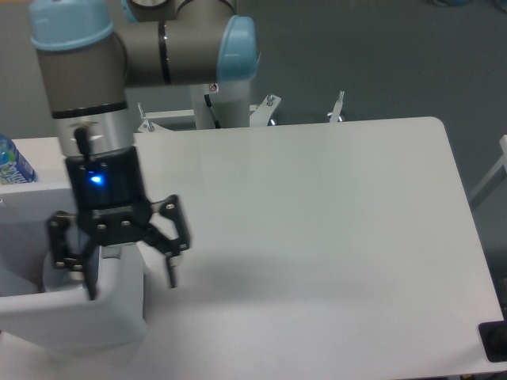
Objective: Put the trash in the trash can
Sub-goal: 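Open the gripper to release the bottle and raise it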
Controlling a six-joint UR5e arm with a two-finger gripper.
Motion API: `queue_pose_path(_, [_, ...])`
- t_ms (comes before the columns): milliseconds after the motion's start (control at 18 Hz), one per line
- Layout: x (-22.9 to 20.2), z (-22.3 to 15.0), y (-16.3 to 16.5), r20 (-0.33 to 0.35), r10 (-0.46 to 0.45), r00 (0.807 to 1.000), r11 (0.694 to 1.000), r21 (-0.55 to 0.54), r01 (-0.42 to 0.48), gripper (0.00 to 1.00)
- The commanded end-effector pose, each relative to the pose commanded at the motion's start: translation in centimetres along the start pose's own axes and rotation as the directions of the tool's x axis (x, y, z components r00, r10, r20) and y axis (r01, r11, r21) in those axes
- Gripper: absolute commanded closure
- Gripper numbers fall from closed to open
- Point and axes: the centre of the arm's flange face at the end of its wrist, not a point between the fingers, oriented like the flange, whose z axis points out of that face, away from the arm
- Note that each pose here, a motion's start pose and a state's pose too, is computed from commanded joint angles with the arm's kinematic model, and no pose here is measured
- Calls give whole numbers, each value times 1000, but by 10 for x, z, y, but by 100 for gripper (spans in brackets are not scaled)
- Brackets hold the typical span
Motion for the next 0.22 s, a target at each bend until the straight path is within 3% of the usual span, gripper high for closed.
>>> queue_pose_path(111, [-4, -3, 8, -8, 108, 994, 992, -71, -108, 0])
queue_pose_path(222, [-14, -10, 13, -28, 144, 989, 982, -118, -146, 0])
